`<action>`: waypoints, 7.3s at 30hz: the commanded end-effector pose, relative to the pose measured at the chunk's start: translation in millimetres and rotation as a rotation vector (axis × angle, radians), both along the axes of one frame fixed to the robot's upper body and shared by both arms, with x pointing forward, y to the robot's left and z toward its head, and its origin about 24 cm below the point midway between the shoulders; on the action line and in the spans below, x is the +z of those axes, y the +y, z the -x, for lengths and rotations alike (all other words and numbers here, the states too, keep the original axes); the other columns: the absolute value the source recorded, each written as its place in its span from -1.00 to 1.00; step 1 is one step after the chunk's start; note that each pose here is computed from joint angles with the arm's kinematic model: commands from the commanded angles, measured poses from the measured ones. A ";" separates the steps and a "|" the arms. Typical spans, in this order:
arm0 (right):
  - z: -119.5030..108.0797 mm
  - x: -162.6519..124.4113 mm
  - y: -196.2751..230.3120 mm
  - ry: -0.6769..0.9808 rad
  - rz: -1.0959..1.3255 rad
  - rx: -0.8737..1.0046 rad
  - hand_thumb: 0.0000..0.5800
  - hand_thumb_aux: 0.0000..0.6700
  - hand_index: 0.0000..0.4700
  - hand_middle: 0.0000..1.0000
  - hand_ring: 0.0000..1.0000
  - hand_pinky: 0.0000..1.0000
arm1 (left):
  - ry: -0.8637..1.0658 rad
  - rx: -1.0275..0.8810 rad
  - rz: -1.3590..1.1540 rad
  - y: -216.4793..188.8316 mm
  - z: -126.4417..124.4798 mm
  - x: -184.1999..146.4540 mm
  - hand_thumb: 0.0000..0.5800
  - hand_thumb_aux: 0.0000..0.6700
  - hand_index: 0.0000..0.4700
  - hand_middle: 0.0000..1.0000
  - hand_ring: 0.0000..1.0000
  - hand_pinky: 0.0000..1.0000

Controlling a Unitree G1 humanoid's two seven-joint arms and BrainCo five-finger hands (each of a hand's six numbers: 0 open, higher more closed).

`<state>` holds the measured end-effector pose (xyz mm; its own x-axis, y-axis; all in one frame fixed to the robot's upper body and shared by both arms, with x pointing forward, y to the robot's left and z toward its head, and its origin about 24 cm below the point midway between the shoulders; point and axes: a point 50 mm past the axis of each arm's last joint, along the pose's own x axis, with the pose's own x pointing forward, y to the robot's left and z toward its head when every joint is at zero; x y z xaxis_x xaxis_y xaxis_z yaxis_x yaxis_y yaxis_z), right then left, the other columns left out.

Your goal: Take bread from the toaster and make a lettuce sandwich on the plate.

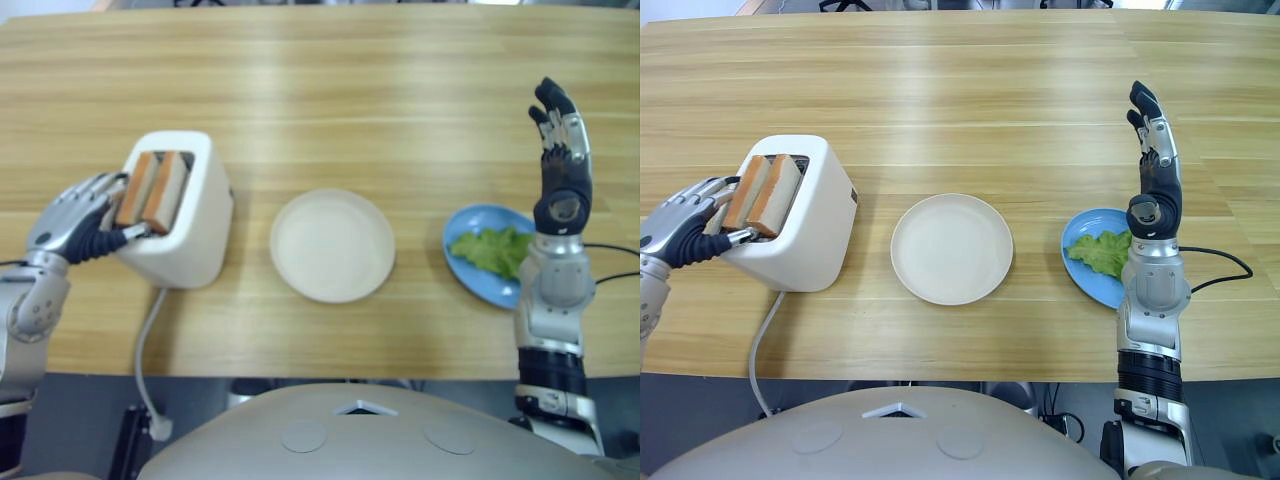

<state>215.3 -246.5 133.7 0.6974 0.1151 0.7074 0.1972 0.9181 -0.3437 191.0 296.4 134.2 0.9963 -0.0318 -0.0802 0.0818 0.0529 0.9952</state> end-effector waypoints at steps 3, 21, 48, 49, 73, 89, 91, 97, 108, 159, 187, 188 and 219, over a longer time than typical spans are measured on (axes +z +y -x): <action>2.6 -4.0 -1.4 0.020 0.011 -0.008 -1.00 -1.00 -1.00 -1.00 -1.00 -1.00 | -0.012 0.005 0.077 -5.4 -9.5 -7.4 1.00 1.00 0.96 -1.00 -1.00 -1.00; 2.3 -5.1 -0.8 0.017 0.007 -0.012 -1.00 -1.00 -1.00 -1.00 -1.00 -1.00 | -0.249 0.023 0.400 -19.1 -26.9 4.6 1.00 1.00 0.96 -1.00 -1.00 -1.00; 2.6 -7.1 0.2 0.021 0.013 -0.018 -1.00 -1.00 -1.00 -1.00 -1.00 -1.00 | -0.619 0.057 0.503 -29.6 -42.0 27.8 1.00 1.00 0.96 1.00 1.00 1.00; 2.6 -7.2 0.4 0.021 0.013 -0.018 -1.00 -1.00 -1.00 -1.00 -1.00 -1.00 | -0.644 0.062 0.488 -29.6 -42.5 29.1 1.00 1.00 0.96 1.00 1.00 1.00; -2.5 -5.2 6.0 0.007 0.011 -0.001 -1.00 -1.00 -1.00 -1.00 -1.00 -1.00 | -0.903 -0.094 0.316 -47.4 -47.5 71.8 1.00 1.00 0.96 0.61 0.61 0.61; -17.9 -3.1 8.1 -0.023 -0.016 0.020 -1.00 -1.00 -1.00 -1.00 -1.00 -1.00 | -0.707 -0.716 0.137 -163.5 -88.6 10.4 1.00 1.00 0.96 0.59 0.59 0.59; -19.4 -2.2 7.6 -0.028 -0.021 0.021 -1.00 -1.00 -1.00 -1.00 -1.00 -1.00 | -0.671 -0.789 0.121 -177.9 -84.1 -6.4 1.00 1.00 0.96 0.59 0.59 0.59; -21.8 0.6 8.4 -0.038 -0.028 0.032 -1.00 -1.00 -1.00 -1.00 -1.00 -1.00 | -0.598 -0.952 0.059 -214.2 -66.8 -48.3 1.00 1.00 0.96 0.61 0.61 0.61; -20.1 0.5 11.2 -0.036 -0.029 0.045 -1.00 -1.00 -1.00 -1.00 -1.00 -1.00 | -0.650 -1.071 -0.027 -238.7 -46.8 -78.8 1.00 1.00 0.96 0.62 0.62 0.62; -9.1 -3.7 4.2 0.003 -0.004 0.039 -1.00 -1.00 -1.00 -1.00 -1.00 -1.00 | -0.227 -0.987 -0.533 -216.2 -41.6 -128.7 1.00 1.00 0.96 0.24 0.24 0.24; -8.7 -5.3 5.5 0.007 -0.012 0.032 -1.00 -1.00 -1.00 -1.00 -1.00 -1.00 | -0.115 -1.019 -0.694 -196.3 -38.7 -122.9 1.00 1.00 0.96 0.00 0.00 0.00; -8.6 -5.2 5.3 0.006 -0.012 0.032 -1.00 -1.00 -1.00 -1.00 -1.00 -1.00 | -0.089 -1.037 -0.696 -195.0 -36.3 -126.6 1.00 1.00 0.96 -0.02 -0.02 -0.02; 2.4 4.4 -37.9 0.173 0.455 -0.087 -1.00 -1.00 -1.00 -1.00 -1.00 -1.00 | -0.398 -0.642 0.346 -149.8 -40.4 18.6 -1.00 -1.00 -1.00 -1.00 -1.00 -1.00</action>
<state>214.8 -275.0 142.4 0.7675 0.2912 0.5711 0.1948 0.7427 -0.6406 233.8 142.4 162.5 0.7041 -0.5445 0.4558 -0.2564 0.4036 0.8783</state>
